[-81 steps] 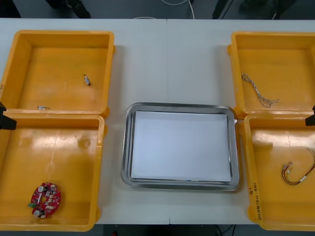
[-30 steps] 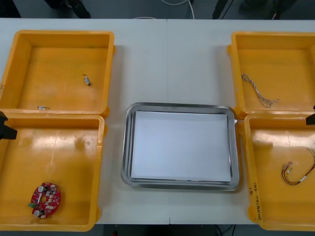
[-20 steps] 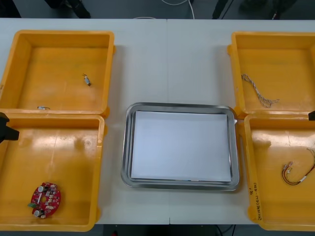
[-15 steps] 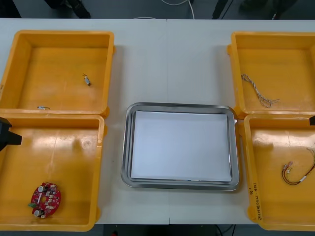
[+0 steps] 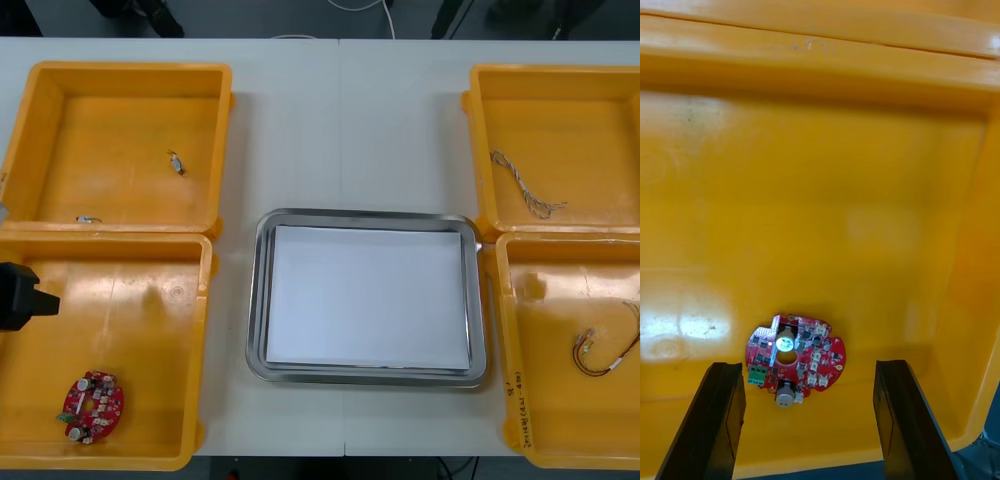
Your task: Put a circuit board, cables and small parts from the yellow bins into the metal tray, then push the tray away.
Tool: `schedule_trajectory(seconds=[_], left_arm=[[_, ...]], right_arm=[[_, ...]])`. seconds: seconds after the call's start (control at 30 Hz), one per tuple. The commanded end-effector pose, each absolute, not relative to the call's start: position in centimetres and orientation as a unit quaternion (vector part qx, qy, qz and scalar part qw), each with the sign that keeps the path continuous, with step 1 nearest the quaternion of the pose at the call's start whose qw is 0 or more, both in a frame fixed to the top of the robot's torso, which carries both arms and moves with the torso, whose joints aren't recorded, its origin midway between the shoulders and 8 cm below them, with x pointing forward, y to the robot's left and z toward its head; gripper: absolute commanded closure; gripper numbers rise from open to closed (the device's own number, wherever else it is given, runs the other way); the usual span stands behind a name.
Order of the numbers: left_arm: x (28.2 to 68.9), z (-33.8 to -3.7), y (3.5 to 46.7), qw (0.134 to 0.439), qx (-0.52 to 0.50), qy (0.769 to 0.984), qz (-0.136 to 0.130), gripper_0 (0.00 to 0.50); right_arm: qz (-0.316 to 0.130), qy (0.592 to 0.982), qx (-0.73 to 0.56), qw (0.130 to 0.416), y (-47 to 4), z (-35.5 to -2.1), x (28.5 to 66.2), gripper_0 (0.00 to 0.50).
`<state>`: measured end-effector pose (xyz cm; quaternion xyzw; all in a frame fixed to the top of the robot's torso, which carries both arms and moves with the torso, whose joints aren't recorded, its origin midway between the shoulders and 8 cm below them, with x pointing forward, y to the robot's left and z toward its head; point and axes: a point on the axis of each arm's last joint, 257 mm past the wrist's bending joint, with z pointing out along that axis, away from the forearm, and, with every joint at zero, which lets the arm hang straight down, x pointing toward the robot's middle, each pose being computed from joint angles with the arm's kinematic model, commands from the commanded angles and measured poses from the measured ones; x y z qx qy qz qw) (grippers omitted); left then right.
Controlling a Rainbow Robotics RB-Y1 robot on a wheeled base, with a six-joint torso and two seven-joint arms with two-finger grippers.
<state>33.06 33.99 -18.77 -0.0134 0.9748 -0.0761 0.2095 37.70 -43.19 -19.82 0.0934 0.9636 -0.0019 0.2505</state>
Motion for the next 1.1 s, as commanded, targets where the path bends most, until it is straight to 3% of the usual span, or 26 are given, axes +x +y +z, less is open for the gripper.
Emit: schedule_trajectory(seconds=[0.03,0.57,0.83,1.1], left_arm=[[31.6,-20.3,34.7,0.199,0.039,0.978,-0.051,0.0],[30.6,-22.9,34.8,0.193,0.054,0.979,-0.046,0.0],[30.3,-23.9,34.7,0.205,0.053,0.976,-0.057,0.0],[30.1,-25.5,33.8,0.219,0.058,0.971,-0.073,0.0]], right_arm=[[0.012,0.956,0.14,0.256,-43.8,-20.5,36.6,0.0],[0.038,0.951,0.21,0.225,-42.5,-25.0,34.5,0.0],[0.035,0.943,0.241,0.229,-43.2,-26.3,33.8,0.0],[0.053,0.926,0.312,0.206,-43.7,-28.4,32.8,0.0]])
